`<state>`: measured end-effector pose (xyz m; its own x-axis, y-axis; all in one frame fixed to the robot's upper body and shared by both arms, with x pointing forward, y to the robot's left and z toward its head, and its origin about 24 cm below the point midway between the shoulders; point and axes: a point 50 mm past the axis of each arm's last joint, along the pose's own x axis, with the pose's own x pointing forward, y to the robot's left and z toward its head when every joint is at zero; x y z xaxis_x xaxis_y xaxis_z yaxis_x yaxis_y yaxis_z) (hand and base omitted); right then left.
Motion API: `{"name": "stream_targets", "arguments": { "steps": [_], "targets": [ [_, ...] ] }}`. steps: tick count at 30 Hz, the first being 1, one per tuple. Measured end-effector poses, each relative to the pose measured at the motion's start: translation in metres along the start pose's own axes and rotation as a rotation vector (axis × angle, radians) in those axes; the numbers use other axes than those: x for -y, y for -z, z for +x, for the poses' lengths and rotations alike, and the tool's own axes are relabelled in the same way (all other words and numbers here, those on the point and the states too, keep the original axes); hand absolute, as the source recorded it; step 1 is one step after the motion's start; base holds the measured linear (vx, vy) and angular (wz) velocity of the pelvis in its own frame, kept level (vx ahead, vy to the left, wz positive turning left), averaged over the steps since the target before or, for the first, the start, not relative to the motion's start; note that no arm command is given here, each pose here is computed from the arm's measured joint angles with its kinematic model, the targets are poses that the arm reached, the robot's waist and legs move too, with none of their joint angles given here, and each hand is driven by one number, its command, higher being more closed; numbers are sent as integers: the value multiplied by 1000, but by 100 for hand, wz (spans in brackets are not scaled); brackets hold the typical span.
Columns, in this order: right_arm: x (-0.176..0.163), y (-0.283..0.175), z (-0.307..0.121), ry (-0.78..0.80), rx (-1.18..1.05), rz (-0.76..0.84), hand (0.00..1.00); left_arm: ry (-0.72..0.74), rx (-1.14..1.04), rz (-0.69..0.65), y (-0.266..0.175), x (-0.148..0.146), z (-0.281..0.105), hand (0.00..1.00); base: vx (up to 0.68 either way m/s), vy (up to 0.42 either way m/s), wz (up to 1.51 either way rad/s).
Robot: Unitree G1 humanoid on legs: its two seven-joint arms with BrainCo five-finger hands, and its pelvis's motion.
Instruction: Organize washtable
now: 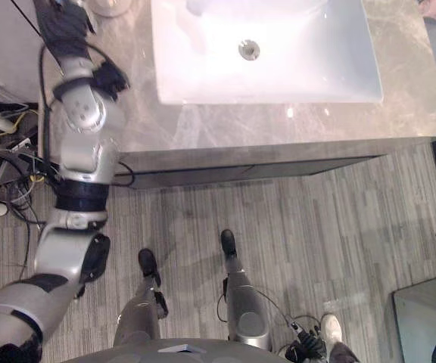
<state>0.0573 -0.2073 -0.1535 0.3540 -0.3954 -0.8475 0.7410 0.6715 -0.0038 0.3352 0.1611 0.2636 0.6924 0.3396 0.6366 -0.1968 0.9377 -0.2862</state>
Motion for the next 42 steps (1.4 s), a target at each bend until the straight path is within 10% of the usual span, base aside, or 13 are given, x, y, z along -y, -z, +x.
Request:
{"name": "stream_targets", "arguments": {
  "steps": [16, 25, 26, 35, 42],
  "targets": [
    [31, 27, -5, 106, -124, 65, 0, 89, 14, -56, -25, -54, -116, 100, 33, -15, 25],
    [33, 35, -6, 97, -160, 47, 0, -299, -517, 190, 39, -151, -222, 100, 16, -10, 35],
    [31, 33, -5, 85, -155, 24, 0, -388, -735, 261, 64, -173, -259, 0, -3, -17, 22],
    [30, 30, -2, 65, -170, -104, 0, -663, -1733, 535, 77, -245, -463, 0, 0, -9, 5],
    [39, 32, -1, 88, -224, -156, 0, -736, -1983, 444, 50, -251, -511, 0, 19, 2, -30]
  ]
}}
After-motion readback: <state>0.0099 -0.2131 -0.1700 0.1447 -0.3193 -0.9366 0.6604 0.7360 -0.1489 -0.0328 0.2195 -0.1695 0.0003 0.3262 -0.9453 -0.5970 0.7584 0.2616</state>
